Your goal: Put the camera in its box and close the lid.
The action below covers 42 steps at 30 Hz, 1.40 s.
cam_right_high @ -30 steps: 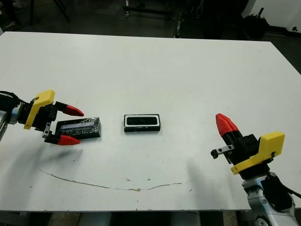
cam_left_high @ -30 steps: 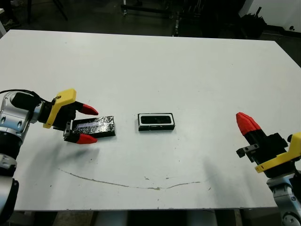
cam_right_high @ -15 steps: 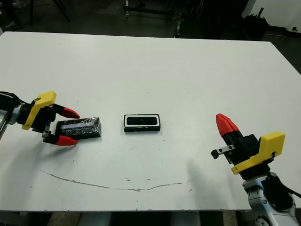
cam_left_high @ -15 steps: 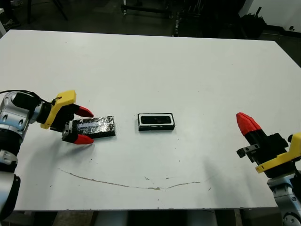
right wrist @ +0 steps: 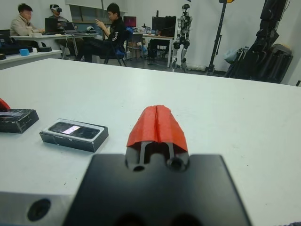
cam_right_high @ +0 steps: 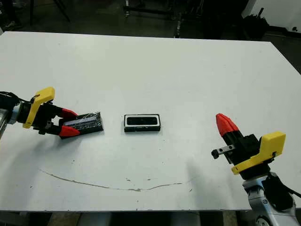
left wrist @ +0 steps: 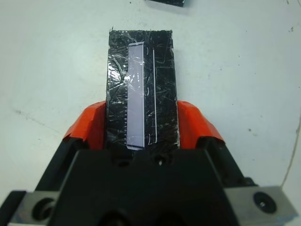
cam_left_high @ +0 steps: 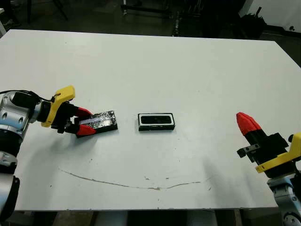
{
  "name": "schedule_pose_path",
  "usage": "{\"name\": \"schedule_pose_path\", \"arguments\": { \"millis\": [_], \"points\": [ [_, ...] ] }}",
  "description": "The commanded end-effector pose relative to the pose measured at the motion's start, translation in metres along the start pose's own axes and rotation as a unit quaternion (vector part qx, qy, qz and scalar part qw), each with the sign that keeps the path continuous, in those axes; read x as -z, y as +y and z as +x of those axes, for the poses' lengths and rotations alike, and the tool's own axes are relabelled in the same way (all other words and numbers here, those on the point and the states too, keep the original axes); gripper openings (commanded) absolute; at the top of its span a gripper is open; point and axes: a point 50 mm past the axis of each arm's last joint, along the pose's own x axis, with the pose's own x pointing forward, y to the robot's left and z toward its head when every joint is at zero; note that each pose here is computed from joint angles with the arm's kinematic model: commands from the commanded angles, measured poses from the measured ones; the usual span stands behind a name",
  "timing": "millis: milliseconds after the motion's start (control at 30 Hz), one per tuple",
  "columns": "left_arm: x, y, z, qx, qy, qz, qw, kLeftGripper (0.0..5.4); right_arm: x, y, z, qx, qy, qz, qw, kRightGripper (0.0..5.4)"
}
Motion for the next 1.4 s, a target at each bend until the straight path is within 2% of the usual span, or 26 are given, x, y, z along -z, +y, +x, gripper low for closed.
{"name": "schedule_pose_path", "arguments": {
  "millis": [33,167,300,500,633,1000,1167,1400],
  "points": [
    [0.003,-0.002,-0.001,0.000,0.030,0.012,0.999,3.15,-0.001,-0.004,-0.002,0.006,0.011,-0.016,1.000,0.00],
    [0.003,-0.002,-0.001,0.006,0.033,0.011,0.999,3.15,0.000,-0.004,-0.002,0.004,0.007,-0.008,1.000,0.00],
    [0.002,-0.002,0.000,0.004,0.010,-0.005,1.000,3.15,0.000,-0.005,-0.003,0.006,0.008,-0.014,1.000,0.00],
    [-0.002,0.002,0.006,-0.038,-0.111,-0.070,0.991,3.15,0.001,-0.004,-0.002,0.007,0.013,-0.009,1.000,0.00],
    [-0.012,0.004,0.016,-0.042,-0.160,-0.065,0.984,3.15,0.003,-0.003,-0.002,0.004,0.014,-0.003,1.000,0.00],
    [-0.038,0.005,0.059,0.024,-0.157,-0.032,0.987,3.15,0.004,0.001,-0.002,0.004,0.017,0.006,1.000,0.00],
    [-0.044,0.004,0.073,0.048,-0.145,-0.023,0.988,3.15,0.004,0.002,-0.003,0.004,0.018,0.006,1.000,0.00],
    [-0.045,0.001,0.087,0.069,-0.120,-0.034,0.990,3.15,0.004,0.002,-0.003,0.003,0.013,0.007,1.000,0.00]
  ]
}}
